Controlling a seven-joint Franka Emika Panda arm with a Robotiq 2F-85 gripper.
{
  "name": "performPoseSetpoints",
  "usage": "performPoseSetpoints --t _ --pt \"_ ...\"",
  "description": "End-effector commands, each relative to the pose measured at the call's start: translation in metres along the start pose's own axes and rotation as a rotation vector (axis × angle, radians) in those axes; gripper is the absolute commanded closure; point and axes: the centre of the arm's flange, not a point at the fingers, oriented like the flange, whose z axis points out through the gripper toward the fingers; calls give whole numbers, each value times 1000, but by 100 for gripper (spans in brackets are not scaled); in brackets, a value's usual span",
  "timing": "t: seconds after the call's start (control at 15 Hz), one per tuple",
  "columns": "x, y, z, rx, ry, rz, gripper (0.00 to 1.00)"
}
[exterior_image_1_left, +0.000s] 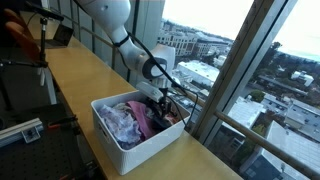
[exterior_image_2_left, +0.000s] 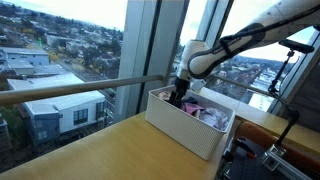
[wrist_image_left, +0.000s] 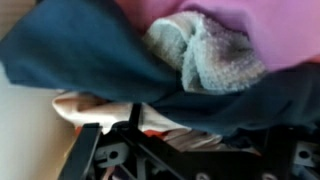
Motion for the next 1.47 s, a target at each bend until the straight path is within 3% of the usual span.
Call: performPoseSetpoints --t 0.0,0.13,0.2,0.27,0.93,1.2,1.4 --pt "-2 5 74 32 -91 14 0" --pt "-19 9 100 40 -135 29 0" --pt "-26 12 104 50 -149 43 25" --pt "-32 13 99 43 -145 55 27" --pt "-85 -5 -32 98 -100 137 100" --pt "-101 -3 -105 88 -36 162 98" --pt "-93 -17 -167 87 53 164 100"
